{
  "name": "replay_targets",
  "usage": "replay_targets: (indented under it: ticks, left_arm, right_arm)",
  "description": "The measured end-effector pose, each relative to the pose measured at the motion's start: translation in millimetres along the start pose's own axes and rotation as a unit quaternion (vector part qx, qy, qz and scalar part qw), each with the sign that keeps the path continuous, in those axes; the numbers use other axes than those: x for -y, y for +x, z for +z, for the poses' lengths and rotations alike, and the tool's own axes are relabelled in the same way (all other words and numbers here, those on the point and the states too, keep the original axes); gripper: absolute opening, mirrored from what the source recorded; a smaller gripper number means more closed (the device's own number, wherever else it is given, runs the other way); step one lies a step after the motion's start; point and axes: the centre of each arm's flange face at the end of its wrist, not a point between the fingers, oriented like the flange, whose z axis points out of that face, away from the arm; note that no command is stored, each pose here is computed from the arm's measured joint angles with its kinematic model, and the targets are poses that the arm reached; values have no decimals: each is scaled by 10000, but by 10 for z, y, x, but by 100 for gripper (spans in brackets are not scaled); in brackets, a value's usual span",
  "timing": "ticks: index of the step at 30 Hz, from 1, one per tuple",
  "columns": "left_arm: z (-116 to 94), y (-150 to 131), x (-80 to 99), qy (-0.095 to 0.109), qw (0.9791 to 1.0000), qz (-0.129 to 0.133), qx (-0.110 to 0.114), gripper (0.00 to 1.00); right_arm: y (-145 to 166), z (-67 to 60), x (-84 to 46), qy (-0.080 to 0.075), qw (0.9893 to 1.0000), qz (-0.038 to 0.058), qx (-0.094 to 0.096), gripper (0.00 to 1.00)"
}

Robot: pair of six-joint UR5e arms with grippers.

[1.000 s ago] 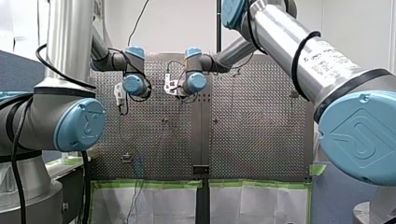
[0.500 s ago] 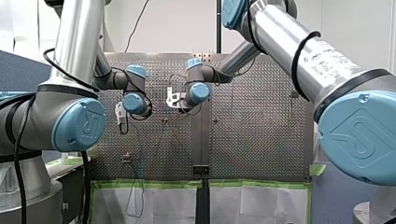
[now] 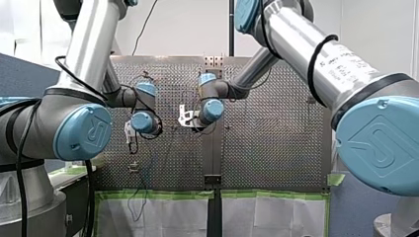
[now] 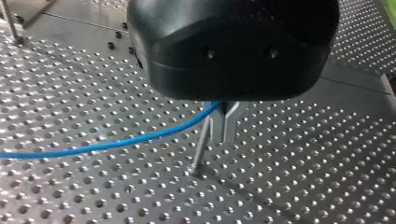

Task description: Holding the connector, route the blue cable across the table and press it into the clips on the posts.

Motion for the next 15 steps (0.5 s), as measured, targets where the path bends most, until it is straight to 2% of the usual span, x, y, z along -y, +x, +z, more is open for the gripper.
replay_targets:
  ticks: [5, 15]
  left_arm:
    - [60, 98, 0, 79, 10000, -60, 0, 0]
    - [186, 7, -15, 138, 9997, -146, 161, 0]
  right_arm:
    - [-159, 69, -81, -55, 9999, 27, 87, 0]
    - [-91, 165, -225, -119, 9999, 88, -67, 0]
